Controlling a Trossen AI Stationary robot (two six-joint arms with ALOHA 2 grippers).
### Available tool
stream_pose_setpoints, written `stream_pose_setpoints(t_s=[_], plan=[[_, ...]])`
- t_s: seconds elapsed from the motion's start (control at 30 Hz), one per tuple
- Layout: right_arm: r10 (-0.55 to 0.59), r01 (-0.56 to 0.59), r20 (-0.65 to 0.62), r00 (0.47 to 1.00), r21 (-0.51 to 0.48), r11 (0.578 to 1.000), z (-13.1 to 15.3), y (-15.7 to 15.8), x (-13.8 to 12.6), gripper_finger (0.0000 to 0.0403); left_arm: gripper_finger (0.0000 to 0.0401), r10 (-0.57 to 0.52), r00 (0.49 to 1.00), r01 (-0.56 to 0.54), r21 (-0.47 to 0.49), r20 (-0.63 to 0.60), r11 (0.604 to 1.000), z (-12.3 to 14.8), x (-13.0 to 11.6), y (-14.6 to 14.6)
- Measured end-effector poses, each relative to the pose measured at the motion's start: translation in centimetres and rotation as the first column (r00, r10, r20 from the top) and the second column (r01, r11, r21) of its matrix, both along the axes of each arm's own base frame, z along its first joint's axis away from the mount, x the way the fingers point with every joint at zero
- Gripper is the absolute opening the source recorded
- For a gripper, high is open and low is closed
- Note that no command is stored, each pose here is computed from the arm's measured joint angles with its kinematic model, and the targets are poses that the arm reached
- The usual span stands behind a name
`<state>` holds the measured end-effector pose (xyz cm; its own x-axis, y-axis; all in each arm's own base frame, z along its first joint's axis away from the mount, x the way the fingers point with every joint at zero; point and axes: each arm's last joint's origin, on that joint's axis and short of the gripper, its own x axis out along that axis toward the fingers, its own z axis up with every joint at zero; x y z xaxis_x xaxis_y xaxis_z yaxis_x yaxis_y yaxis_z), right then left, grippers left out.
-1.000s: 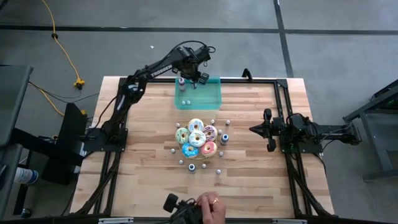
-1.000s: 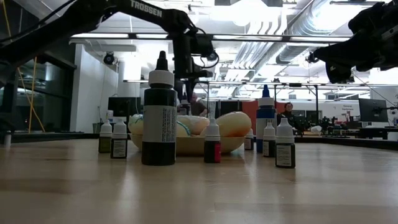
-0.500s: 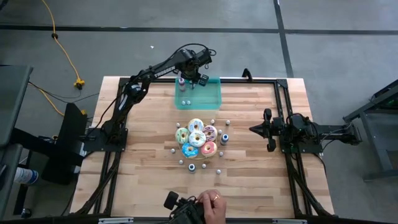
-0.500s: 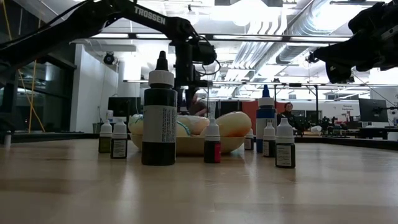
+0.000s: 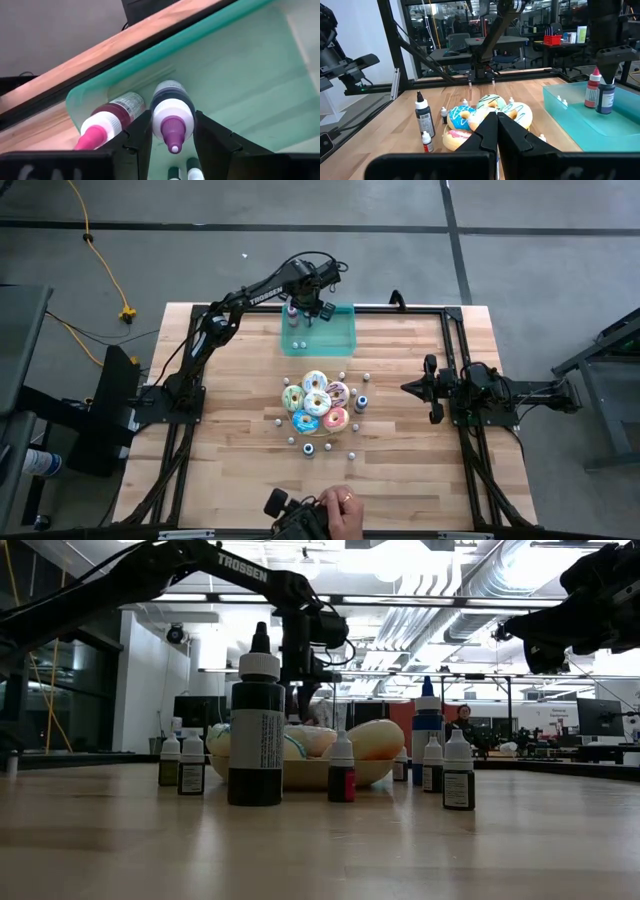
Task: Pick & Place food coloring
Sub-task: Put the large violet food coloring bottle into the green container
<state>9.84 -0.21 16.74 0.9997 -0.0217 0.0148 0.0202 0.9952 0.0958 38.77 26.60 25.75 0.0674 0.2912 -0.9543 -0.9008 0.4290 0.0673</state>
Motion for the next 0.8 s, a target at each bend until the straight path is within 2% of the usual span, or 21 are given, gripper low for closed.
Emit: stream_pose_setpoints(t_s=[0.8], plan=[[0.000,0.000,0.000,1.000,0.000,1.000,0.00,0.00,0.00,0.0000,0.0136,-0.003,1.000,0.003,-0.005,-0.002,1.000,0.02,-0.03,-0.03]])
